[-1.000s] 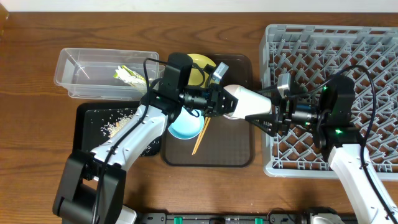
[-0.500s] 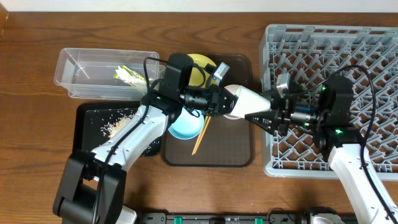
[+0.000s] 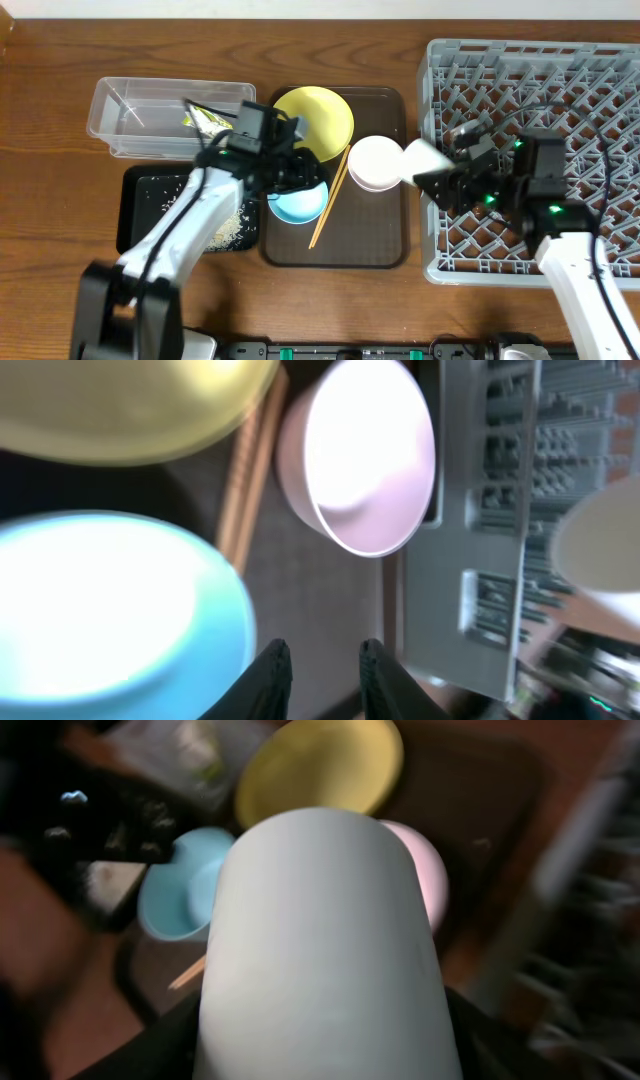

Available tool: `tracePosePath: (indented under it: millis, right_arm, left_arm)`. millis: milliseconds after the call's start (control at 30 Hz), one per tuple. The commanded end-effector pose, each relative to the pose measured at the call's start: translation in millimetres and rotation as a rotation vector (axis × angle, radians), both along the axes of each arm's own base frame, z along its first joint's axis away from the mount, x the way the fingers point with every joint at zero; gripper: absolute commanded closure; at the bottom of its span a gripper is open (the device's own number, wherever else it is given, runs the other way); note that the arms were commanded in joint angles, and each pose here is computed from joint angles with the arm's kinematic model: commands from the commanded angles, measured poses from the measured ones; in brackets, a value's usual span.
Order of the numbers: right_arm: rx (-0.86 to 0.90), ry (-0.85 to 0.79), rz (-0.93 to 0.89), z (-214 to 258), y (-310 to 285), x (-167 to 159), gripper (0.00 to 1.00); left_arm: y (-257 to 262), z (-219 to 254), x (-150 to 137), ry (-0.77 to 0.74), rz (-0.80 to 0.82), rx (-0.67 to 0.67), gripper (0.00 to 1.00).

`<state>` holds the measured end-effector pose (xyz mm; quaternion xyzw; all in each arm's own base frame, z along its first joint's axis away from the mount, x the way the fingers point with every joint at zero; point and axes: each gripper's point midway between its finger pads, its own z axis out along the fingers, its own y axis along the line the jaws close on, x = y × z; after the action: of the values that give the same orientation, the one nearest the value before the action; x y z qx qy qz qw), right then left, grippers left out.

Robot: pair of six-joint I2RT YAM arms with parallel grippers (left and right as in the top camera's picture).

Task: Sort waste into correct bins and load items into the dishwasher rack
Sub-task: 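Carry the white cup with the right gripper and place it in the rack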

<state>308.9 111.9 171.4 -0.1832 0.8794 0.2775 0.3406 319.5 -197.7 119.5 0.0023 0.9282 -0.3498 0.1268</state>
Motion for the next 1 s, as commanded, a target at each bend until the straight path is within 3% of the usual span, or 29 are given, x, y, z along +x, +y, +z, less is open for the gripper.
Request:
tracePosePath:
  millis: [0,167,400,700,967]
  right_arm:
    - [-0.143,-0.075,-0.175,43.3,-39.1,19.3,0.68]
    - [-0.327,0.046,-0.462,56.9,-98.8,8.5,0.78]
    - [-0.467,0.248,-0.715,38.7,-156.8,-23.1,0.80]
    - [-0.499,0.509,-0.758,-10.5,-179.2,-35.4,0.82]
    - [-0.492,0.551,-0.765,-35.9,-183.3,-14.5,0.83]
  left_arm:
    - [26.4,28.9,10.6,-0.185,0.040,0.133,0.74]
    - [53.2,53.2,9.9,-0.279,0.133,0.240,0.73]
    - [64.4,53.1,6.2,-0.276,0.163,0.292,0.71]
    - [65.1,45.9,5.9,-0.253,0.160,0.304,0.70]
    - [65.2,44.6,5.8,-0.248,0.159,0.306,0.70]
